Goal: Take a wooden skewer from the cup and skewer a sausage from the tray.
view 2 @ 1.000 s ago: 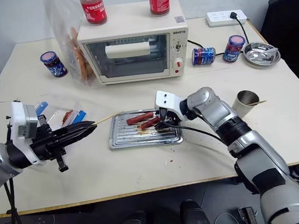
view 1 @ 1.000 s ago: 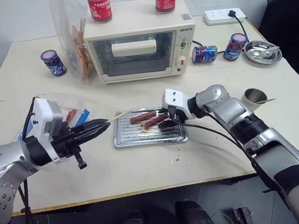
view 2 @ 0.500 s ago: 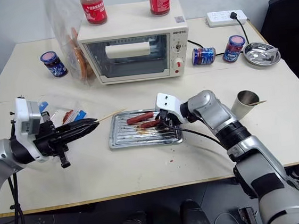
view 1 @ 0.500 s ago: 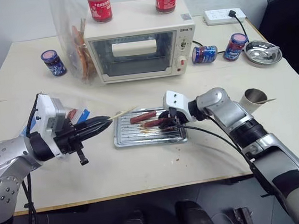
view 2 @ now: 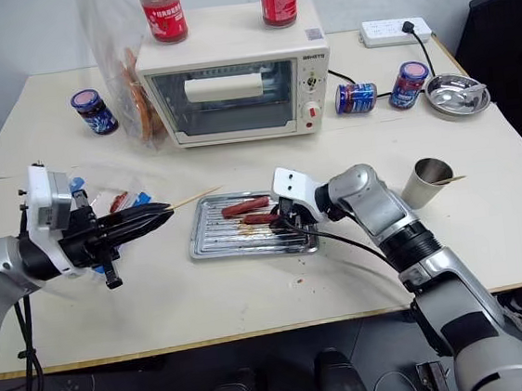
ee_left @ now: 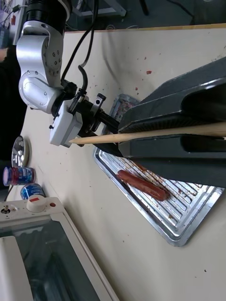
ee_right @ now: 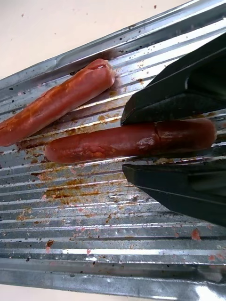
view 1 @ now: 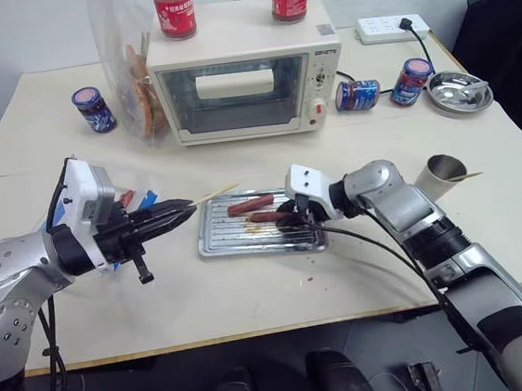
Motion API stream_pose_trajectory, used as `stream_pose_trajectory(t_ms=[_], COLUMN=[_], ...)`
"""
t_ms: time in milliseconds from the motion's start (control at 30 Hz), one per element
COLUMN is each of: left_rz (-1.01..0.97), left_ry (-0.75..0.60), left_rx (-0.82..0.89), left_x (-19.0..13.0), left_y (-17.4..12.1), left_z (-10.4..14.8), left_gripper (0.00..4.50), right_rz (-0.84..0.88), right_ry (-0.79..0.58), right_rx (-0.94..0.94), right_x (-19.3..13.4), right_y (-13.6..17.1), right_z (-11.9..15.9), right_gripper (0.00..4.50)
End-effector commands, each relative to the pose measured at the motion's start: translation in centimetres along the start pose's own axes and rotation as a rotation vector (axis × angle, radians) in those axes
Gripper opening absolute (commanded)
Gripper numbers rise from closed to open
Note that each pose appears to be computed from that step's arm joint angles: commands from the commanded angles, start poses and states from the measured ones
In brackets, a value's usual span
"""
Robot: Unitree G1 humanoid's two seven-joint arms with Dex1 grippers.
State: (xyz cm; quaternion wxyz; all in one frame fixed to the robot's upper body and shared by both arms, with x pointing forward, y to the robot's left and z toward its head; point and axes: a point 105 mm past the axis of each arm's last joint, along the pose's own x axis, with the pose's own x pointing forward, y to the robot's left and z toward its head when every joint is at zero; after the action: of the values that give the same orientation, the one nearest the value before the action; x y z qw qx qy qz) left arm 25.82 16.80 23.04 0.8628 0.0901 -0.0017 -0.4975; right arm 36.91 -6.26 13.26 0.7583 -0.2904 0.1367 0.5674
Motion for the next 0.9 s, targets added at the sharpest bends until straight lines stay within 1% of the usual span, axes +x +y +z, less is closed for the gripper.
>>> stream_pose_trajectory(t_ms=[33,67,167,200,233,400,533,633,700,800,900], left_rz=[0.002,0.001,-0.004,-0.005,-0.007,-0.016,-0.028,-0.056,-0.086,-0.130,-0.237], left_ry=[-0.006,-0.006,-0.006,-0.006,-0.006,-0.003,0.005,0.028,0.046,0.069,0.112], left_rx=[0.049,0.050,0.051,0.052,0.052,0.057,0.057,0.059,0.064,0.067,0.046], left_x=[-0.2,-0.2,-0.1,-0.1,-0.1,0.0,0.0,0.0,-0.2,-0.4,-0.4], left_y=[0.3,0.3,0.4,0.4,0.5,0.6,0.8,0.7,0.5,0.2,-0.9], left_z=[0.9,0.9,0.9,0.9,0.9,1.0,0.8,0.6,0.5,0.5,0.2], left_gripper=[0.00,0.00,0.00,0.00,0.00,0.00,0.00,0.00,0.00,0.00,0.00], right_rz=[-0.012,-0.016,-0.023,-0.024,-0.025,-0.029,-0.020,0.026,0.088,0.200,0.376], right_ry=[-0.003,-0.003,-0.008,-0.010,-0.013,-0.013,-0.026,-0.047,-0.058,-0.061,-0.087], right_rx=[-0.003,-0.001,0.005,0.007,0.011,0.021,0.036,0.041,0.051,0.054,0.103], right_x=[-0.4,-0.4,-0.4,-0.4,-0.4,-0.4,-1.2,-3.1,-4.9,-7.4,-11.1], right_y=[0.0,0.0,0.0,0.1,0.1,0.3,0.2,0.4,0.9,2.4,5.4], right_z=[0.0,0.0,0.0,0.1,0.1,0.0,0.8,2.3,3.4,4.5,6.6], right_gripper=[1.31,1.31,0.83,0.54,0.40,0.38,0.38,0.38,0.38,0.38,0.38])
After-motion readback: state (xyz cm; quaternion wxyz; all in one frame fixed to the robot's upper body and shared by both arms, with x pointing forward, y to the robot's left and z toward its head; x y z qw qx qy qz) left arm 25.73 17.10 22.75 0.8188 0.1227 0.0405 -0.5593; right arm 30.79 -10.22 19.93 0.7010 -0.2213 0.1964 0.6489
